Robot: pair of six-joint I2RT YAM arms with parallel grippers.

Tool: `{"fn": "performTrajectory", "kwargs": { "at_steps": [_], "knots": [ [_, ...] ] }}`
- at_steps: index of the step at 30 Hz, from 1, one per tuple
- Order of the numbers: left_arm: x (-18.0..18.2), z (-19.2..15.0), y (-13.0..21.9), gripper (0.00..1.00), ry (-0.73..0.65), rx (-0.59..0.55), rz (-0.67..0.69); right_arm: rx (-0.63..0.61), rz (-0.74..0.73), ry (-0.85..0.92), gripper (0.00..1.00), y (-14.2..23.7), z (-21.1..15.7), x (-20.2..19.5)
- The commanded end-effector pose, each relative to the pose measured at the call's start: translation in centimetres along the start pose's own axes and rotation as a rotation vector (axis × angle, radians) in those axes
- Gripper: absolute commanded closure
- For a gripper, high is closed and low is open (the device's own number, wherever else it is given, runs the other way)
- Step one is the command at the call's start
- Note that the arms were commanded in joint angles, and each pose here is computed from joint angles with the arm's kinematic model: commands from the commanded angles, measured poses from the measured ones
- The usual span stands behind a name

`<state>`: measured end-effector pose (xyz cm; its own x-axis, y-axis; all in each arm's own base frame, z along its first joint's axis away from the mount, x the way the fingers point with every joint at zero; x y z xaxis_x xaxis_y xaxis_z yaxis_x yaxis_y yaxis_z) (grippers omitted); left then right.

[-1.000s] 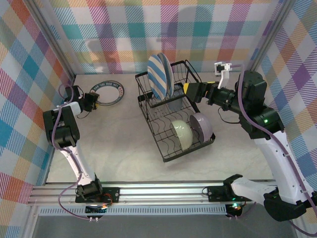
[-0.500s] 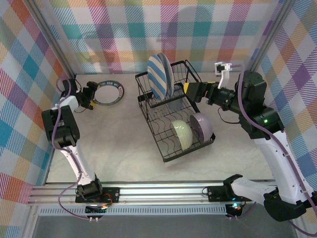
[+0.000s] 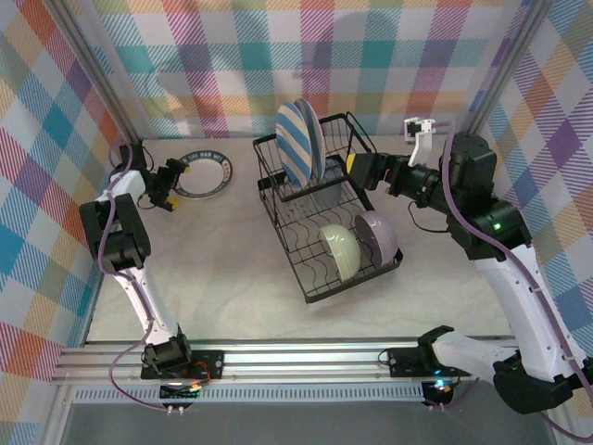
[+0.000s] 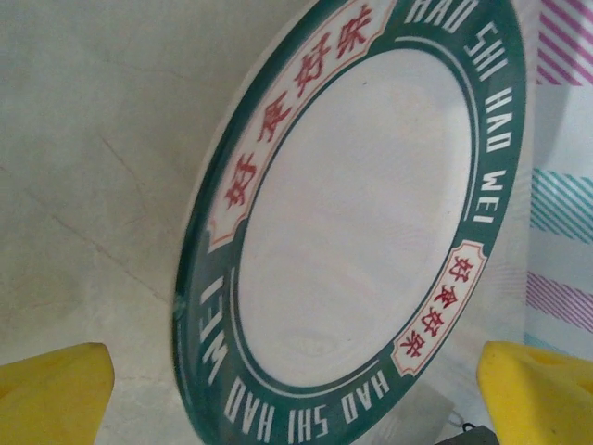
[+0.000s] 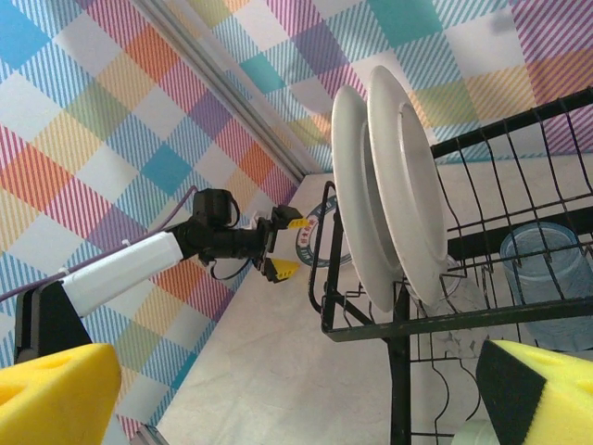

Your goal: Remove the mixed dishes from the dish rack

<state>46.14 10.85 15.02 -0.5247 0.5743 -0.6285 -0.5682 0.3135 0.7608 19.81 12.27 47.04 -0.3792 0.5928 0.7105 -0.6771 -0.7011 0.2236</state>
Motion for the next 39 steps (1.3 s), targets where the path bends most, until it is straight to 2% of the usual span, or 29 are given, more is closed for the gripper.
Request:
{"fn": "performTrajectory", "kwargs": {
  "at_steps": [1, 8, 16, 20, 24, 28, 33, 39],
  "knots": [
    [-0.5, -0.1, 0.2, 0.0, -0.044, 0.043, 0.019, -0.008, -0.032, -0.011, 0.01, 0.0, 0.1, -0.3],
    [-1.0, -1.8, 1.0, 0.0, -0.093, 0.087, 0.109, 0.006, -0.151, -0.003, 0.01, -0.8, 0.4, -1.1],
    [-2.3, -2.9, 6.8, 0.0, -0.205, 0.058, 0.256, 0.047, -0.22, 0.061, 0.0, -2.6, 1.5, -0.5],
    [-4.0, -4.6, 10.0, 0.0, -0.266, 0.013, 0.228, 0.069, -0.259, 0.113, 0.03, -4.2, 2.2, 0.3],
    [-7.2, -8.5, 12.7, 0.0, -0.411, 0.02, 0.173, 0.102, -0.321, 0.156, 0.09, -6.2, 2.6, 0.7],
    [-9.5, -12.6, 15.2, 0.0, -0.532, 0.037, 0.059, 0.133, -0.359, 0.197, 0.18, -8.1, 2.7, 1.1],
    [-11.9, -17.0, 18.6, 0.0, -0.629, 0.011, -0.252, 0.159, -0.394, 0.254, 0.21, -10.2, 2.7, 1.4],
    [-14.4, -20.7, 22.5, 0.0, -0.722, -0.053, -0.601, 0.191, -0.429, 0.269, 0.29, -12.2, 2.7, 0.8]
  ]
}}
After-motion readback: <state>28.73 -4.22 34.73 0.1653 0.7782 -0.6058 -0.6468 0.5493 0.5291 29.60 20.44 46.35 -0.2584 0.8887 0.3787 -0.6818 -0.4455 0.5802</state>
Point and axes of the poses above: each hand's point on the last joint's axis, 136 mm out from that joint toward the fingers, its own y axis back along the fingers, its own x axis along the line the jaws close on, z = x × y, the point moved 10 cm from there along y, back along the fingers, and after that the axes turned 12 degrees about -y, right-handed, at the moved point
